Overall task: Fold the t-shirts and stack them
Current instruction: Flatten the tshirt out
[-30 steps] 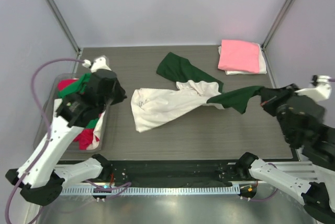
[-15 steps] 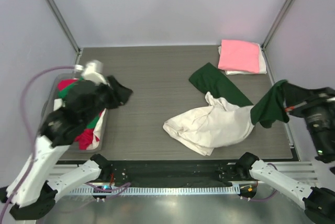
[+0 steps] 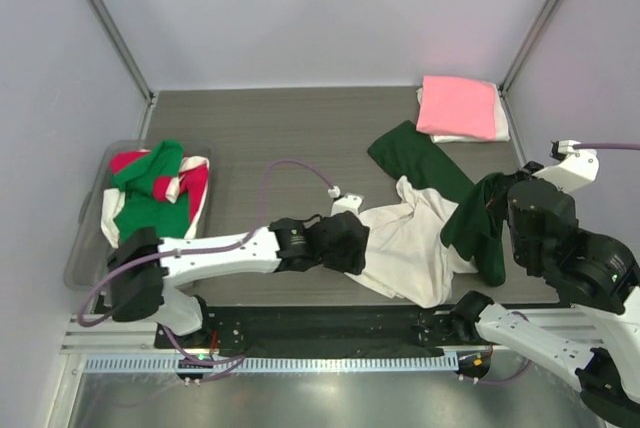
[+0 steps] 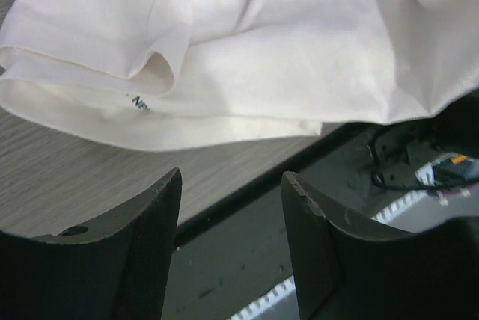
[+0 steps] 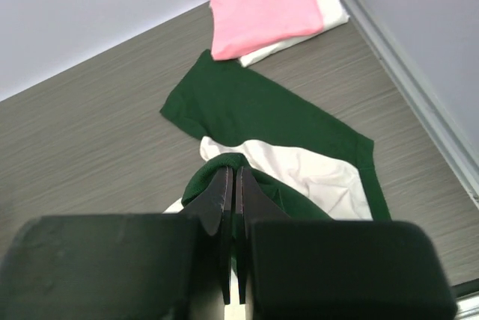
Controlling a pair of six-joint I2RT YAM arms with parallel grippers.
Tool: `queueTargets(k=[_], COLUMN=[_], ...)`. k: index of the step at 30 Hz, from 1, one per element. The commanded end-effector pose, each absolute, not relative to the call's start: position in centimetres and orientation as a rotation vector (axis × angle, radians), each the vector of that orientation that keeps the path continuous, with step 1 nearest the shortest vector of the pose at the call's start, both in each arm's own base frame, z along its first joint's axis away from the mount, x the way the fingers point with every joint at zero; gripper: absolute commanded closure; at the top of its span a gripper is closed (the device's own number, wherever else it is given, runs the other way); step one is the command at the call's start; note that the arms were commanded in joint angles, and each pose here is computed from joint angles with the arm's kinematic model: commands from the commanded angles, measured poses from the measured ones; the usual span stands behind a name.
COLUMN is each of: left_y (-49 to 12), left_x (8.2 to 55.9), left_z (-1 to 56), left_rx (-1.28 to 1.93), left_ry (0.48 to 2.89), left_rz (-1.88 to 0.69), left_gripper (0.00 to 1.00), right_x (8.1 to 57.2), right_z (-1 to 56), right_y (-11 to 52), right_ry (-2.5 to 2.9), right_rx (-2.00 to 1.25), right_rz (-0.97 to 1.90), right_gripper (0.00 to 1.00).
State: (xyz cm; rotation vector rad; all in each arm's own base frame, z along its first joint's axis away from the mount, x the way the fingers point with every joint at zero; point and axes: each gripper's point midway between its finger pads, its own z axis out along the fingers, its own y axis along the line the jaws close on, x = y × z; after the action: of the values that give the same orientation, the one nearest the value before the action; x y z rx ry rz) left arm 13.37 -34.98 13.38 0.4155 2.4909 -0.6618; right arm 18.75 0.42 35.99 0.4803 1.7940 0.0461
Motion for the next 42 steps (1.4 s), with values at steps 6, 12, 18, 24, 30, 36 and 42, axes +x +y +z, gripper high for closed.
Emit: queueTargets(k=[6,12,18,24,30,36,42], left_y=[-35.5,-34.4,-35.6,-36.9,-35.5,-30.2,-20.5], left_x=[17.9,19.8,21.1,21.1,21.4,25.3,33.4], left_z=[9.6,8.8,9.4,6.0,4.1,14.7,27.1], left_rx=[0.302,0.312,0.393,0.450,0.449,0.337,0.091], left_ry=[2.445,2.416,2.367,2.446,2.493,2.308,2.196], left_rz=[-0.392,-0.282,-0.252,-0.226,-0.111,0.122,0.089], left_gripper=[0.39,0.40,0.41,0.54,0.88,1.00,1.00], right_x=[17.2,16.4,16.7,16.8,16.4,16.0,15.8], right_z=[40.7,38.7,36.3,36.1,36.7,37.4,38.6], right_y=[-4.3,-4.5,-3.4,-3.1,-3.6,-3.8,-4.3], right_ry=[1.590,1.604,1.657,1.669,1.658,1.653,1.633], right_rx=[0.639,0.641,0.618,0.614,0.616,0.619,0.634], right_rz=[-0.033,-0.002,0.033,0.040,0.038,0.056,0.052], right_gripper=[0.99,0.99,0.99,0.99,0.99,0.99,0.99])
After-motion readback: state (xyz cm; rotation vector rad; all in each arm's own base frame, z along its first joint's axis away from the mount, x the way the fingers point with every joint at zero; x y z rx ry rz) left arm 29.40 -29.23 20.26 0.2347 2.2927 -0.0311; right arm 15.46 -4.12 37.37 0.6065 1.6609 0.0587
